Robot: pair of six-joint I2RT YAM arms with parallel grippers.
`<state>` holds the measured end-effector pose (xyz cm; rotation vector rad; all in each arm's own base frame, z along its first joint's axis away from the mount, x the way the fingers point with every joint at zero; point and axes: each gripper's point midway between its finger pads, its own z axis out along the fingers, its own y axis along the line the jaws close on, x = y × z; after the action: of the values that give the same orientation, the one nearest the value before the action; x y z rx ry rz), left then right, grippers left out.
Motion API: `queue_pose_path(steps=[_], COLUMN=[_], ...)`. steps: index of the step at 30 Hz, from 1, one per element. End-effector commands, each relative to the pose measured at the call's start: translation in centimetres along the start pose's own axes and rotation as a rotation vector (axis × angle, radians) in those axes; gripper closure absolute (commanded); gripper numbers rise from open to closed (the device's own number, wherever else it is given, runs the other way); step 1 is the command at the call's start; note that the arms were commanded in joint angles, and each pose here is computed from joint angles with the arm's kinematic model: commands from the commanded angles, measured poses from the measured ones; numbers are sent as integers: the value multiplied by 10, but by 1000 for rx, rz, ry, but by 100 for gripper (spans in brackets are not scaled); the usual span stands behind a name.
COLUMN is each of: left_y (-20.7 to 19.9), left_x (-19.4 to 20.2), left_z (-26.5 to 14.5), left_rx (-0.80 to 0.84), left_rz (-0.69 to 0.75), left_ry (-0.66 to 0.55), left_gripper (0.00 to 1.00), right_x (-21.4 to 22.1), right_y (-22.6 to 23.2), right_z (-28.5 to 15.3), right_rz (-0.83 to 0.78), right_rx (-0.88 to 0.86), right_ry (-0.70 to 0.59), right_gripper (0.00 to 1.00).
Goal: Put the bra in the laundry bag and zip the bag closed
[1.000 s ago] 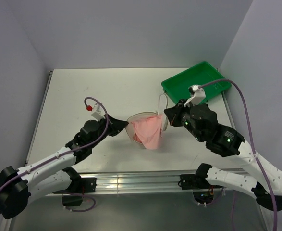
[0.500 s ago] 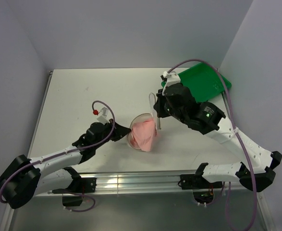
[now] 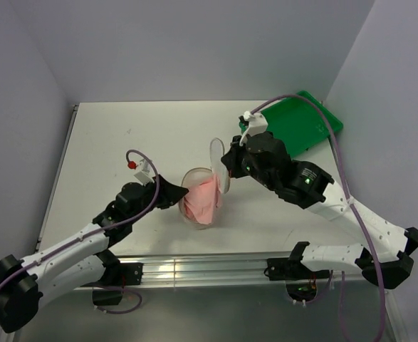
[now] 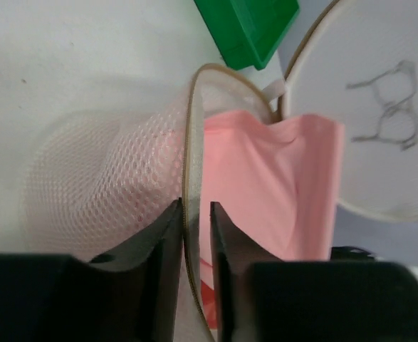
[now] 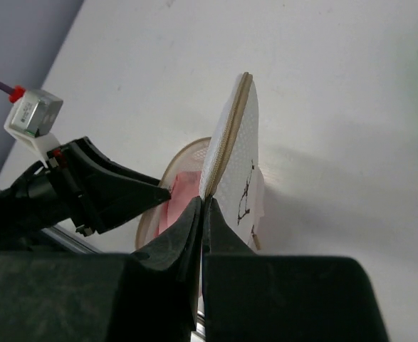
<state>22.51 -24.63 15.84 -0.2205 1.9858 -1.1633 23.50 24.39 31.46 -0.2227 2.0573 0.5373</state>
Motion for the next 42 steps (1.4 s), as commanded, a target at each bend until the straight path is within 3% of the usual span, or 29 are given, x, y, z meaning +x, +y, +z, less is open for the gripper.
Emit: queue_pose_path(steps=[1, 3, 6, 8, 10, 11, 12, 15, 16, 19, 21, 23, 42], left_y=[-16, -19, -31, -53, -58, -74, -77, -97, -101, -113, -123, -130, -108], left_x=[-19, -30, -43, -63, -67, -72, -68, -48, -43, -22, -5, 8, 62], left_z=[-10, -20, -36, -48, -57, -61, -63, -57, -53, -39, -28, -18, 42], left_rx=[8, -23, -58, -50, -72, -46, -46, 9, 15, 17, 29, 19, -81], left_rz=[82, 109, 195, 259, 310, 323, 335, 361, 368, 400, 416, 446, 504], left_ry=[-33, -65, -47, -87, -75, -78, -52, 30, 42, 64, 102, 116, 159], left_gripper=[59, 32, 22, 21, 25, 30, 43, 62, 63, 60, 49, 46, 47], right_x=[-15, -8, -17, -20, -19, -19, -19, -19, -21, -21, -21, -19, -24], right_y=[7, 6, 4, 3, 0, 0, 1, 1, 0, -1, -2, -2, -3], right_z=[2, 2, -4, -5, -1, 0, 1, 2, 2, 0, 1, 2, -12], right_rz=[47, 53, 63, 61, 63, 64, 65, 73, 76, 84, 86, 89, 122], right_rx=[-38, -52, -55, -53, -46, -47, -51, -55, -52, -52, -49, -52, -90], right_ry=[-66, -62, -95, -102, -96, -97, -95, -100, -105, -113, -111, -109, -150], right_gripper=[100, 100, 100, 100, 100, 100, 100, 100, 100, 100, 100, 100, 100])
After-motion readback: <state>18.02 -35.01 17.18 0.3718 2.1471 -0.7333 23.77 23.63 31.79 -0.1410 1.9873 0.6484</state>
